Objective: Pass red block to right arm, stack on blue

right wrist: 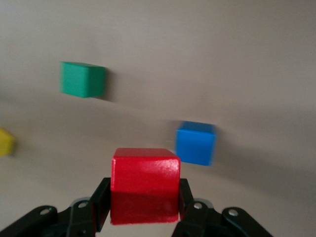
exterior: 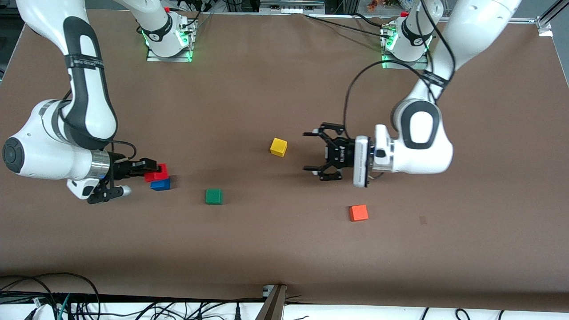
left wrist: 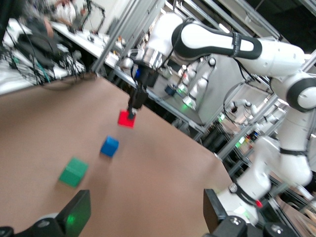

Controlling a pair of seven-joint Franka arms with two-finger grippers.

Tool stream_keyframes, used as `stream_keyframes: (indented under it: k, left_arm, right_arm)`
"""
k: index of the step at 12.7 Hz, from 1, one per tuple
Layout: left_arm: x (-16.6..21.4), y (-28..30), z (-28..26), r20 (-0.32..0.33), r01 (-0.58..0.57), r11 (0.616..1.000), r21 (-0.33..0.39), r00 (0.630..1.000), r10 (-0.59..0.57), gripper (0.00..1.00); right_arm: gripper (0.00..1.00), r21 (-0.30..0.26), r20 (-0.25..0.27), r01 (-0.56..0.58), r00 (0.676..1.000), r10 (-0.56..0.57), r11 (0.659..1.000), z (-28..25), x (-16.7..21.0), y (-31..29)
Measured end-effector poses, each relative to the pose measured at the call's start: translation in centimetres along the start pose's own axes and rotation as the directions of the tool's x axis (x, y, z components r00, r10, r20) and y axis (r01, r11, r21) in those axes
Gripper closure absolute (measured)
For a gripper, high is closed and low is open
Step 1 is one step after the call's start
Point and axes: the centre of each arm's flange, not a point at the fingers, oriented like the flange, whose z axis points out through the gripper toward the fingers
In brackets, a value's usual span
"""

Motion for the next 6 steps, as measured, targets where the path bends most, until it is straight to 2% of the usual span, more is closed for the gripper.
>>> stream_keyframes:
  k: [3,5,6]
  left_arm:
    - [-1.4,0.3,-5.7,0.154,0.097,0.994,-0.059,0.984,-0.087,0.0]
    - [-2.3,1.1,-8.3,0.289,0.184,0.982,-0.049,0.943,-0.163,0.0]
    - [-2.5,1.9,-9.5,0.36,0.23,0.973,-0.024,0.91,-0.206,0.0]
  right_arm:
    - [0.42,-0.116,-0.007,0.019,1.0,-0.02,0.993,0.4,-0.2,1.8]
    - [0.42,-0.154,-0.022,0.021,0.999,-0.025,0.988,1.4,-0.4,2.6]
    - [0.42,-0.163,-0.031,0.019,0.999,-0.024,0.986,2.0,-0.5,2.8]
